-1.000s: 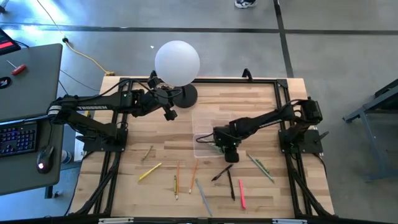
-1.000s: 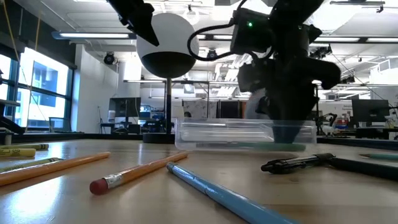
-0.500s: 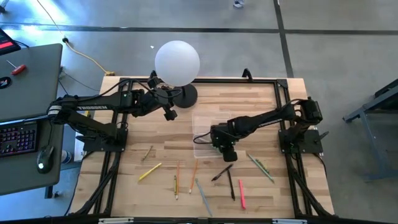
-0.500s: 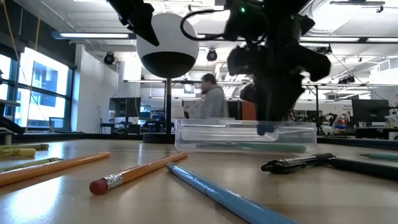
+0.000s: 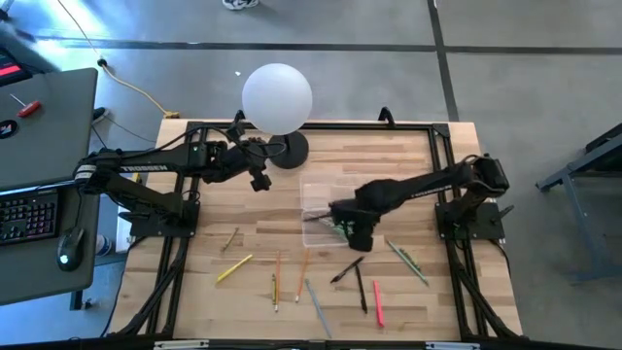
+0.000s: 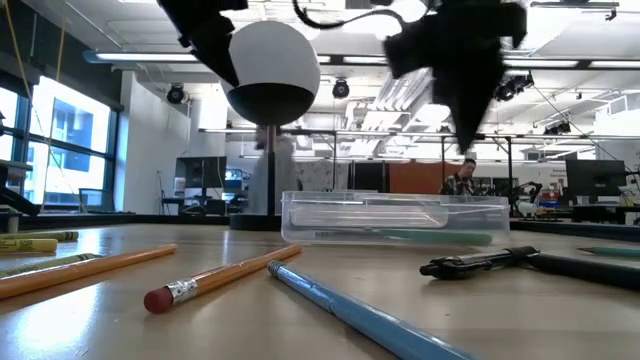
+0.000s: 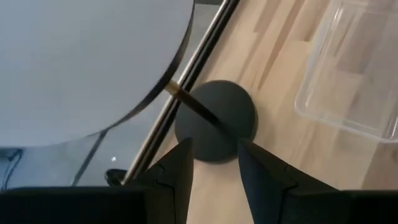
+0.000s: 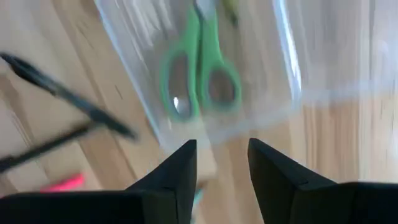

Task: Pick & place school supplies into a supply box
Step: Put the light blue pencil into the transparent supply box

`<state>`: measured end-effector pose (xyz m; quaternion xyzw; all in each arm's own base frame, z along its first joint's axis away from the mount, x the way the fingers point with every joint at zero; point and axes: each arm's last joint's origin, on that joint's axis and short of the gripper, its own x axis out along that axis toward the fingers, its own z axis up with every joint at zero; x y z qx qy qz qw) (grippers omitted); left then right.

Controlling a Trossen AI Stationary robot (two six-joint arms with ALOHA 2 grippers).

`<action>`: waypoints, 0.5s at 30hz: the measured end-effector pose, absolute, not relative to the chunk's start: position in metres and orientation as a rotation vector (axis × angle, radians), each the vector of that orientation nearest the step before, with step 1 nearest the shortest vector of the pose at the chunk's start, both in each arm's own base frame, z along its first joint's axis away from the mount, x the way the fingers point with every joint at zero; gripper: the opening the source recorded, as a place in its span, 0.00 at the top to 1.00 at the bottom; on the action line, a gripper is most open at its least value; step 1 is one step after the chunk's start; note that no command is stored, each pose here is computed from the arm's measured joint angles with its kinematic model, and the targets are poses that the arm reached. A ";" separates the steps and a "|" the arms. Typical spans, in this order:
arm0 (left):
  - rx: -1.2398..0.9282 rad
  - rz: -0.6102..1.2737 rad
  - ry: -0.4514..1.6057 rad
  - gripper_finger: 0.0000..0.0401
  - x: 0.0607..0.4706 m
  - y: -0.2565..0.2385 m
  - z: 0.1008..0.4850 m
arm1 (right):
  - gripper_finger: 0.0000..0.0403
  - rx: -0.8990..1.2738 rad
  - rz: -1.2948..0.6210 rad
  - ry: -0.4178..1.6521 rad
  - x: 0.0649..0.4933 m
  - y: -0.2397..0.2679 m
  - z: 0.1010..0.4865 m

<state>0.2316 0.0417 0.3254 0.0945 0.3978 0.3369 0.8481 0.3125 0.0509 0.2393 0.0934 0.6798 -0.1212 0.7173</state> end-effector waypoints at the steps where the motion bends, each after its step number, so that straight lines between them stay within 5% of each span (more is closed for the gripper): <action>1: 0.193 0.709 0.840 0.60 0.231 0.042 0.325 | 0.70 0.213 -0.293 1.534 0.308 0.058 0.237; 7: 0.203 0.689 0.850 0.60 0.231 0.041 0.325 | 0.70 0.170 -0.306 1.642 0.274 0.105 0.220; 15: 0.170 0.677 0.858 0.60 0.217 0.039 0.330 | 0.70 0.350 -0.459 1.453 0.215 0.130 0.232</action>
